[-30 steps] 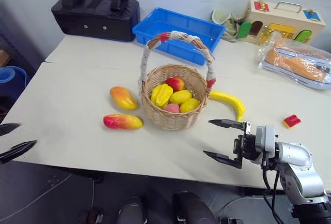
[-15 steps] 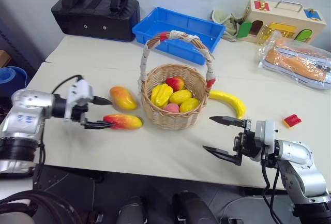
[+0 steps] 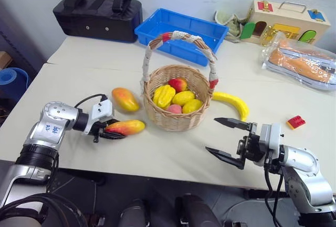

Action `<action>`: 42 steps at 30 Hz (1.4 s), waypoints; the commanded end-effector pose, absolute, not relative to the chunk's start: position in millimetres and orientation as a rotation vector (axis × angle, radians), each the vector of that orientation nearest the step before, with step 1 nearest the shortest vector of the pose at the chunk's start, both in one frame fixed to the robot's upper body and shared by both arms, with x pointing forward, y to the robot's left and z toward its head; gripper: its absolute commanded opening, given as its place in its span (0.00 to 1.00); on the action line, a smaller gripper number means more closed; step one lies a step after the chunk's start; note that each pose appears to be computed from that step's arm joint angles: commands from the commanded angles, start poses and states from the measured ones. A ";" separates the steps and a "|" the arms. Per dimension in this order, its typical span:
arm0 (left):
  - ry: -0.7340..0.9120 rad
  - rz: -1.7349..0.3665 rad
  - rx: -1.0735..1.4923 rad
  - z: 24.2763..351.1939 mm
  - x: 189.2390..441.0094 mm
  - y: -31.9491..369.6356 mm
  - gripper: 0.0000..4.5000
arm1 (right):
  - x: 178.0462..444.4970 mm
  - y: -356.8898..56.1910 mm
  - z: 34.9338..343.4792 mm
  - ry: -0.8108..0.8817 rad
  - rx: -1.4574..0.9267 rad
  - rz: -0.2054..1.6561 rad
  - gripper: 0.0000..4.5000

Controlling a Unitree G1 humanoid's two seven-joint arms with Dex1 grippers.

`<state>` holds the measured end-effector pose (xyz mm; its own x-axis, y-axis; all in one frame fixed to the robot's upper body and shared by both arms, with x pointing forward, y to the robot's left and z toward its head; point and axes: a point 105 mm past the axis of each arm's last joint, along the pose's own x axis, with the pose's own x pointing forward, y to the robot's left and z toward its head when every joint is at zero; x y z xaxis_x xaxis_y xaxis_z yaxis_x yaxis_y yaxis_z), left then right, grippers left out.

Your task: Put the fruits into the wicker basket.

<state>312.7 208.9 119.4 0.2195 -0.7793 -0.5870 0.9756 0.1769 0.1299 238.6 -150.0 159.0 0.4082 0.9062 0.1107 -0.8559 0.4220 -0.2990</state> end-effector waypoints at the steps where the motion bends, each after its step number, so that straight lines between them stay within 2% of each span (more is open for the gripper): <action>1: 0.152 -1.369 0.510 181.9 296.3 199.5 0.39 | 234.9 -162.4 176.2 -0.319 -0.128 1.029 1.00; 4: -0.027 -1.372 0.388 229.4 284.0 180.9 0.39 | 234.7 -167.7 183.1 -0.331 -0.082 0.953 1.00; 6: -0.104 -1.346 0.341 246.9 283.5 168.0 0.39 | 234.2 -167.9 185.1 -0.337 -0.082 0.931 1.00; 8: -0.106 -1.319 0.427 243.6 289.9 153.0 0.39 | 235.3 -167.2 187.3 -0.354 -0.064 0.894 1.00; 10: -0.129 -1.205 0.428 246.1 319.1 120.6 0.39 | 235.6 -162.2 190.7 -0.382 -0.045 0.857 1.00; 14: -0.145 -1.133 0.422 245.3 345.5 84.8 0.39 | 237.4 -156.5 196.6 -0.407 -0.038 0.830 1.00; 19: -0.123 -1.178 0.432 236.1 349.8 66.7 0.39 | 238.1 -154.9 200.6 -0.417 -0.057 0.810 1.00; 20: -0.106 -1.185 0.428 233.9 350.0 66.6 0.52 | 238.2 -155.0 201.0 -0.418 -0.059 0.807 1.00; 22: -0.096 -1.206 0.388 237.1 347.5 69.3 0.61 | 239.2 -154.2 201.2 -0.420 -0.062 0.805 1.00; 24: -0.128 -1.184 0.370 244.7 348.5 73.8 0.76 | 240.4 -153.3 201.0 -0.420 -0.062 0.806 1.00; 28: -0.165 -1.159 0.400 249.9 346.6 89.9 0.99 | 242.1 -151.3 200.0 -0.418 -0.059 0.818 1.00; 34: -0.208 -1.222 0.440 248.7 301.1 157.0 0.99 | 245.5 -148.6 196.4 -0.410 -0.064 0.881 1.00; 38: -0.089 -0.988 0.470 223.2 281.0 238.0 0.99 | 248.3 -143.2 193.8 -0.409 -0.105 0.972 1.00; 40: -0.026 -0.790 0.436 206.8 272.6 288.8 0.99 | 248.8 -143.3 190.2 -0.416 -0.161 1.008 1.00; 42: 0.001 -0.673 0.396 198.4 264.1 317.4 0.99 | 248.3 -144.0 187.1 -0.424 -0.206 1.033 1.00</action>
<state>268.9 299.1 185.2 0.7254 -0.6660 -0.1739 0.6824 0.6627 0.3083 251.8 -143.1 182.8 0.4720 0.8474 0.2430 -0.7943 0.5284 -0.2999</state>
